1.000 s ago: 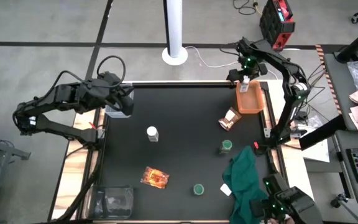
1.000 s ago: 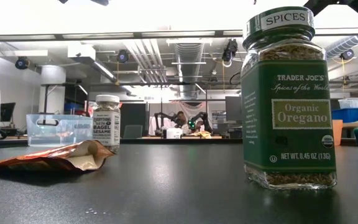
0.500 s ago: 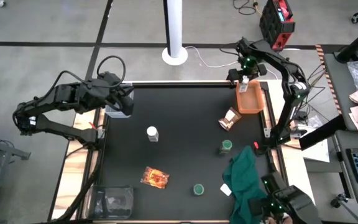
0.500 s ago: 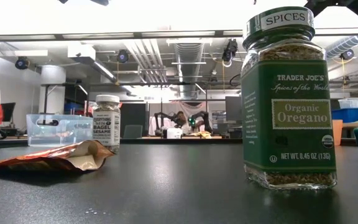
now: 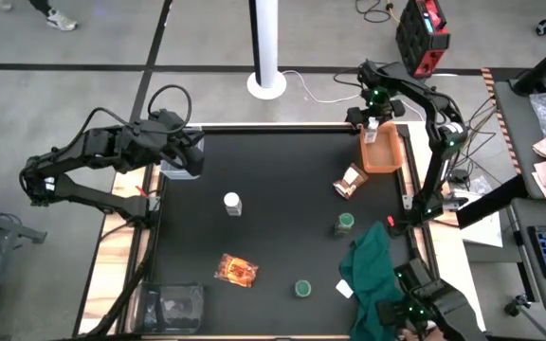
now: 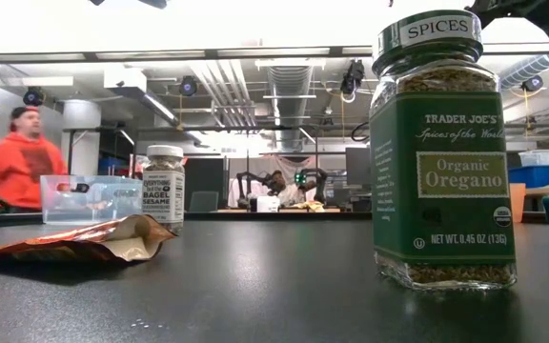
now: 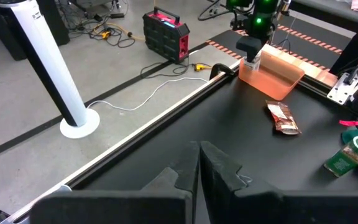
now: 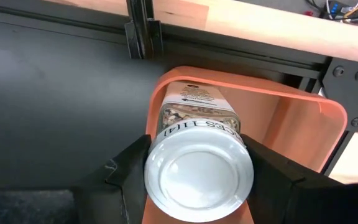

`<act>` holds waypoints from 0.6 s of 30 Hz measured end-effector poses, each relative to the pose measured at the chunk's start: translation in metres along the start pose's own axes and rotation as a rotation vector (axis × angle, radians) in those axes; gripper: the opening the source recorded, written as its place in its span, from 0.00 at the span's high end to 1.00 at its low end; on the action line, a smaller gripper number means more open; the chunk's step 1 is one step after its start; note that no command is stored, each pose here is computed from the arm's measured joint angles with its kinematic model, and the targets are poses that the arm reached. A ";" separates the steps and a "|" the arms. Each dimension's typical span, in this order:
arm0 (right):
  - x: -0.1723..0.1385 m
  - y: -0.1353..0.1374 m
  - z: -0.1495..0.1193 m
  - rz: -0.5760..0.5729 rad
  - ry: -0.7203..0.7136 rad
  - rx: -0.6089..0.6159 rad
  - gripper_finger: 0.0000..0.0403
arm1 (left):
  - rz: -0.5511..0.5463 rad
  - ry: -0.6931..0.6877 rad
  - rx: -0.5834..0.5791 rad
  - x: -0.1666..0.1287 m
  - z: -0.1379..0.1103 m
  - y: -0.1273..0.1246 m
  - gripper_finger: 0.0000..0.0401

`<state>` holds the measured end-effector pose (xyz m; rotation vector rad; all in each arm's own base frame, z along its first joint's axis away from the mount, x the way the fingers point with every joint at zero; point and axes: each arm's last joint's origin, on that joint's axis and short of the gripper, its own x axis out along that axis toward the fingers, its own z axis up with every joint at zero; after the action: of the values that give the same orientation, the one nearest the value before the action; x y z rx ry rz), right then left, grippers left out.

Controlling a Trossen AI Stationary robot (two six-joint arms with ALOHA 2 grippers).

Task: Sort spices by type
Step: Put the right white seasoning bottle into the orange bin

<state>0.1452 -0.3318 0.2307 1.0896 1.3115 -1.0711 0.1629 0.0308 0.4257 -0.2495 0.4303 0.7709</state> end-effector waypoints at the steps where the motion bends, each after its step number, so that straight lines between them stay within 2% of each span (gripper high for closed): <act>1: 0.000 0.000 0.000 0.000 0.000 0.000 0.50 | 0.000 0.000 0.000 0.000 0.000 0.000 1.00; 8: 0.000 0.000 0.000 -0.003 0.006 0.001 0.34 | 0.000 0.000 0.004 0.000 0.000 0.000 1.00; 18: -0.009 -0.001 -0.002 -0.018 -0.013 0.001 0.27 | 0.000 0.000 0.004 0.000 0.000 0.000 1.00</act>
<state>0.1438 -0.3305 0.2392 1.0721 1.3132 -1.0907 0.1629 0.0308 0.4257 -0.2461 0.4314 0.7701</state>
